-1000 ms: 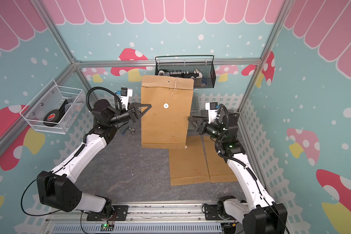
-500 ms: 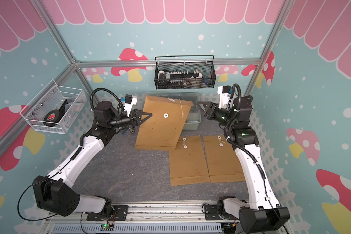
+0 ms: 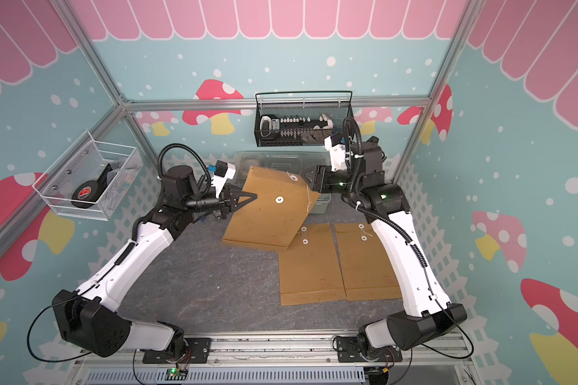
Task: Close the mouth of the file bag
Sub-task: Pick up the file bag from the center of the board, then adjust the file bag.
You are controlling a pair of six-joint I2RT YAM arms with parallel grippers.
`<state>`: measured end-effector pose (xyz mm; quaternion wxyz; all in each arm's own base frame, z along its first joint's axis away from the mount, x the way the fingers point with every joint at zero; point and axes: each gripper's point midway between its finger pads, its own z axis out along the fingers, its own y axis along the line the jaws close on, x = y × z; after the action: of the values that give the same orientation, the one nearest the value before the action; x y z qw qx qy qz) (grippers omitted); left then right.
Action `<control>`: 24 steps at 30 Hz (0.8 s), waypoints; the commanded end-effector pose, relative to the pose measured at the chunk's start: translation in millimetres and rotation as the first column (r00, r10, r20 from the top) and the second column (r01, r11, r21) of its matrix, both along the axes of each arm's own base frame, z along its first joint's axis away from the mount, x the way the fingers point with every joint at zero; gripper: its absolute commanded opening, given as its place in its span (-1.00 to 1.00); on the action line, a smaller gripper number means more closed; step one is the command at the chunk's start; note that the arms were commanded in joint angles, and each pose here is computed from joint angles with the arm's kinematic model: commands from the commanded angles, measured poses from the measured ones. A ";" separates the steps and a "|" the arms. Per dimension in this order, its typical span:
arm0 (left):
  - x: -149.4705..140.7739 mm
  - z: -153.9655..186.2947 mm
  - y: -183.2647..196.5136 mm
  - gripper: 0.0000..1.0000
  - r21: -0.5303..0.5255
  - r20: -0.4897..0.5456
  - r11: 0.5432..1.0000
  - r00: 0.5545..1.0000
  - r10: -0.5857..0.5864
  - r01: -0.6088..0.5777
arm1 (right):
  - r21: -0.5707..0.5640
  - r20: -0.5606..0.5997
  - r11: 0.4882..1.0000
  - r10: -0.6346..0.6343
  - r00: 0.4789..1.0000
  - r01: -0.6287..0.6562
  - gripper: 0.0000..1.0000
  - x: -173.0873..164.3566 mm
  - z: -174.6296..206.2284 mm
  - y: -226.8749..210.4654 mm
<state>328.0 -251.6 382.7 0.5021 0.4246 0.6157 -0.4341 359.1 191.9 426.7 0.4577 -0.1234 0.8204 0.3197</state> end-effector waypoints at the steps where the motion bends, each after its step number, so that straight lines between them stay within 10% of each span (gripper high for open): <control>1: -4.6 11.9 -1.6 -1.00 0.012 0.071 1.000 0.997 -0.029 0.029 | -0.122 -0.028 0.992 0.006 1.000 -0.010 0.04 -10.1 -23.0 -3.4; 7: -5.4 13.4 -4.6 -1.00 0.013 0.075 1.000 0.997 -0.029 0.028 | -0.062 -0.041 0.998 0.001 0.999 -0.003 -0.20 -6.6 -39.2 5.6; 24: 22.8 10.8 8.5 -1.00 0.046 0.060 0.984 0.984 0.168 -0.171 | 0.003 0.148 0.988 -0.153 0.977 0.154 0.07 -16.5 -27.4 -39.6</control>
<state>352.5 -245.8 369.4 0.5120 0.3889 0.6676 -0.3754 343.0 155.5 381.8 0.5010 -0.0879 0.8196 0.2637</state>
